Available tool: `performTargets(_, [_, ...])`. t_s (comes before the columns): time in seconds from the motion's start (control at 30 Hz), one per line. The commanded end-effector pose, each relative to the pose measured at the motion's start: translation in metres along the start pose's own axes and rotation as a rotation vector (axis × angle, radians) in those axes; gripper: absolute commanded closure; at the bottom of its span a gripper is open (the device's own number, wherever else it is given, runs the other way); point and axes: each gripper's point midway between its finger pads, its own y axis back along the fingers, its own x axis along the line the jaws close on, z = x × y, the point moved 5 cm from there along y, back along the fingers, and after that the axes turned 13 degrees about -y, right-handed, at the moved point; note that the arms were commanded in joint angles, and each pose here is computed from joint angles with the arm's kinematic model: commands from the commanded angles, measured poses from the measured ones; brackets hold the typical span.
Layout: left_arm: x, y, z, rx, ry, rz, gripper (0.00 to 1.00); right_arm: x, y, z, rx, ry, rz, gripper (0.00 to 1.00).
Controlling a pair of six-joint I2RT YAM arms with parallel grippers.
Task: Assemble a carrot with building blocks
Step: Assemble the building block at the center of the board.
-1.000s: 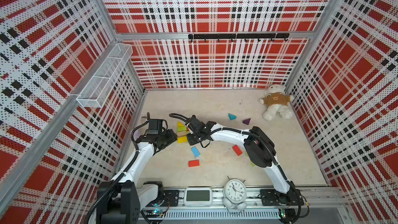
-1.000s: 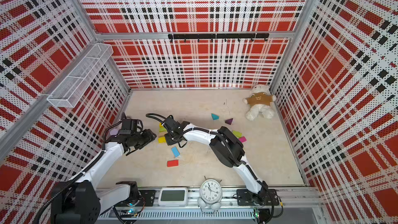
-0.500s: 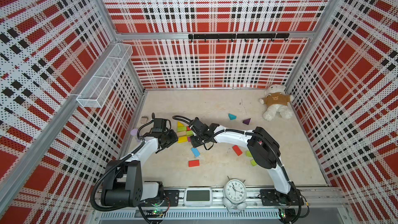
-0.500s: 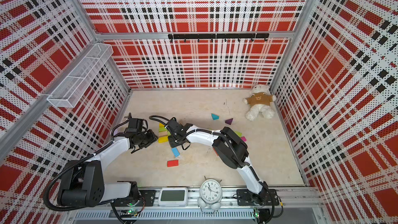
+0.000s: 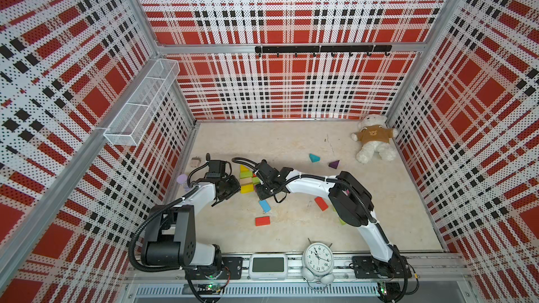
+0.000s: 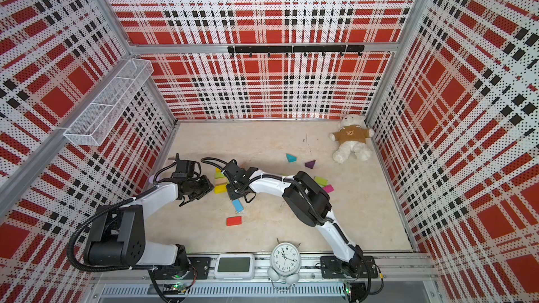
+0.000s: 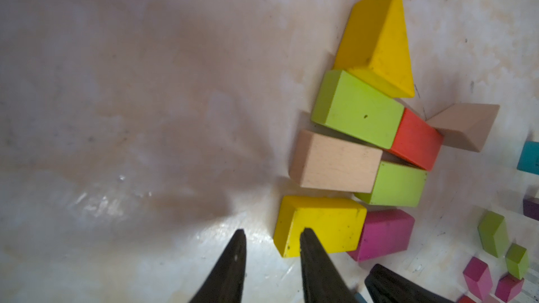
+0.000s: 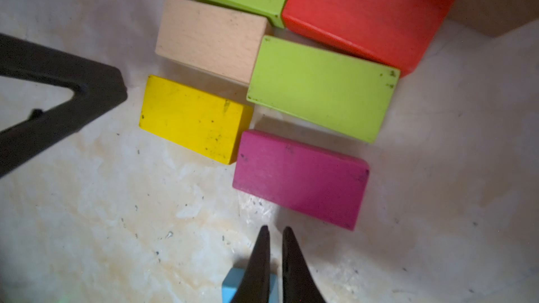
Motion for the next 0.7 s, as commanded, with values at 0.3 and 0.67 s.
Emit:
performTargets(0.3, [0.005, -0.002, 0.013, -0.038, 0.014, 0.012, 0.65, 0.006, -0.012, 0.011, -0.015, -0.002, 0.007, 0.87])
performTargets(0.67, [0.006, -0.008, 0.016, -0.035, 0.023, 0.015, 0.65, 0.007, -0.015, 0.017, -0.016, 0.000, 0.015, 0.87])
